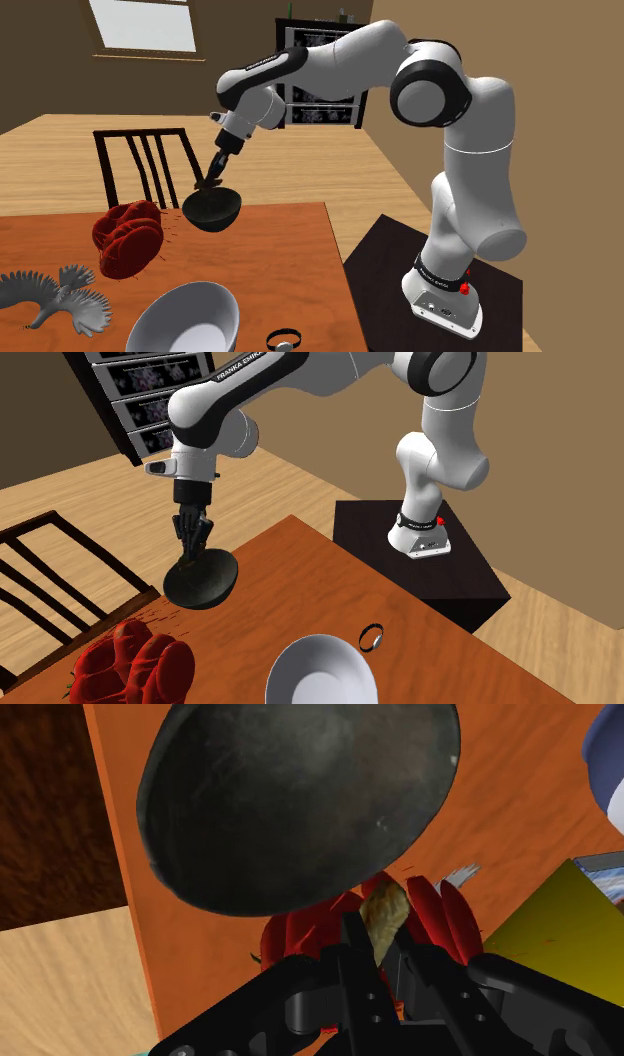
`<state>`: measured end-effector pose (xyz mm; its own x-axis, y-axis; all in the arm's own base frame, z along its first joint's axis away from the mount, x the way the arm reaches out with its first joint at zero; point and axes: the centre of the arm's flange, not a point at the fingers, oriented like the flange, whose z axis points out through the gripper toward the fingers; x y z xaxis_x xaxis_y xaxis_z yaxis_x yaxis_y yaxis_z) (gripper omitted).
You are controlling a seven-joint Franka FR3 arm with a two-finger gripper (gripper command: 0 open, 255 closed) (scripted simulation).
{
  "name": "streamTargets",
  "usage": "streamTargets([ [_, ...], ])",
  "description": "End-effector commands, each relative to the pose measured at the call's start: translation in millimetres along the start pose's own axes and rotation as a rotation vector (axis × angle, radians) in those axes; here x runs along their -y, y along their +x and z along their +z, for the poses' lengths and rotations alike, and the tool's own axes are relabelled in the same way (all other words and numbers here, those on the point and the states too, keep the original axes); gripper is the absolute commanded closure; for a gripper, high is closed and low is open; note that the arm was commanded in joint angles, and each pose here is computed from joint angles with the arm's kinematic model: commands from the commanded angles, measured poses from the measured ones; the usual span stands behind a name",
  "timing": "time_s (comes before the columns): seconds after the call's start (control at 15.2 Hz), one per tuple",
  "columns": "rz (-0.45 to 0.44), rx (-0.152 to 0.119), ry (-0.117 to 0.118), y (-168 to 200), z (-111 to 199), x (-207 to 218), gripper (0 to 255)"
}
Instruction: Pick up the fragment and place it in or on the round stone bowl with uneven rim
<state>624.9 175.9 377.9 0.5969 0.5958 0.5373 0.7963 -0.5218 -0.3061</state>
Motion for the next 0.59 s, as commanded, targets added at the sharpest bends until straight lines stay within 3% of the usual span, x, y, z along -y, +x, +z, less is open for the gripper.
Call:
streamTargets([
  [0.0, 0.0, 0.0, 0.0, -5.4, 8.5, -4.3, 255],
  [0.53, 0.0, 0.0, 0.0, -28.1, 41.7, -17.2, 255],
])
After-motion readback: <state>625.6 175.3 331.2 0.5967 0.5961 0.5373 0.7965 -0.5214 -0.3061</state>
